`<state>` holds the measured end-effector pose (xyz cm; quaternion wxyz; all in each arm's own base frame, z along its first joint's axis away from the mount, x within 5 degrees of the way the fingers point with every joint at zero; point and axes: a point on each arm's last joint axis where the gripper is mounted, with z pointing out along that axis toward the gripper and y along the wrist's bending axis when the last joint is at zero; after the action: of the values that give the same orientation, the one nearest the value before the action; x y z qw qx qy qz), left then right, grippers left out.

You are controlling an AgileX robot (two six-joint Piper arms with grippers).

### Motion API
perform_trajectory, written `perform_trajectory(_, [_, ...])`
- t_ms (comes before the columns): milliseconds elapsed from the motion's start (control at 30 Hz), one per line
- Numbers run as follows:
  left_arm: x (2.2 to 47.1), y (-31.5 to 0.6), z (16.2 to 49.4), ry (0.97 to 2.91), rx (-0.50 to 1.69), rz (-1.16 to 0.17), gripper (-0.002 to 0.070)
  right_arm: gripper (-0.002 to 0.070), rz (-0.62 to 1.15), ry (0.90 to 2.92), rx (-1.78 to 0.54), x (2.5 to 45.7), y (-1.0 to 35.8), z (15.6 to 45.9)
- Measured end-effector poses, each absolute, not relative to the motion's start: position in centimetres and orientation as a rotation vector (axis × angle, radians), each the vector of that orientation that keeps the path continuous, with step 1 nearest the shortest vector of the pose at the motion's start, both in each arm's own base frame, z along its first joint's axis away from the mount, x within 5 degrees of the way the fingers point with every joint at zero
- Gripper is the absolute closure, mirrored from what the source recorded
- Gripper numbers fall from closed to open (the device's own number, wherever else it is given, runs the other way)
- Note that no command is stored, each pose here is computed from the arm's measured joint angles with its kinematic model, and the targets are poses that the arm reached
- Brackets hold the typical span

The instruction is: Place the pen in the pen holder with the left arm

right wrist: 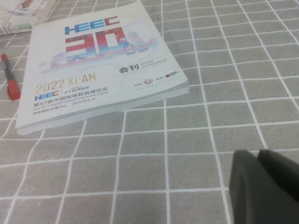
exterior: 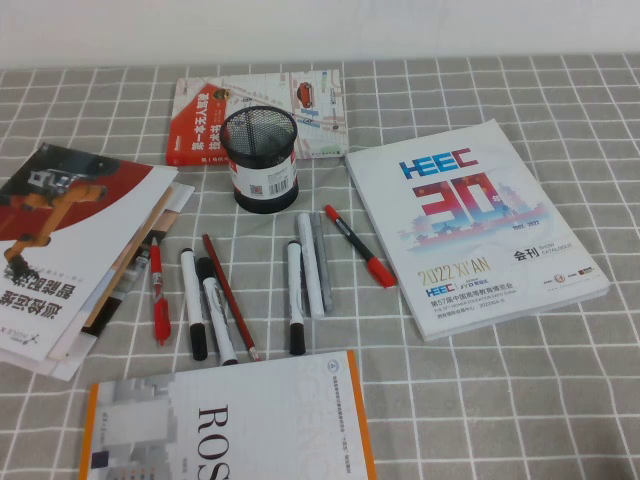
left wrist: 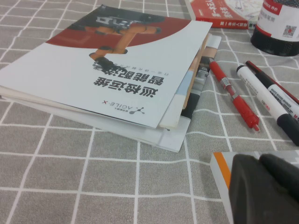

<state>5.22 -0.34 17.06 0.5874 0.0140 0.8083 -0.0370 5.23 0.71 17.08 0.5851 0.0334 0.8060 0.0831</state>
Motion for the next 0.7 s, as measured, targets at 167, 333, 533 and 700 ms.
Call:
perform_trajectory(167, [5.22,-0.34,17.06,1.884,0.034,-0.085,0.0676,0.0689,0.194,1.880,0.078,5.23,0.71,17.08])
perform_trajectory(333, [5.22,-0.34,17.06,1.884,0.034,-0.085,0.0676,0.0689,0.194,1.880,0.078,5.23,0.71,17.08])
perform_trajectory(533, [5.22,-0.32,17.06,1.883,0.036,-0.081,0.0676,0.0689,0.194,1.880,0.078,5.23,0.71,17.08])
perform_trajectory(700, [5.22,-0.32,17.06,1.883,0.037,-0.080,0.0676,0.0689,0.194,1.880,0.078,5.23,0.71,17.08])
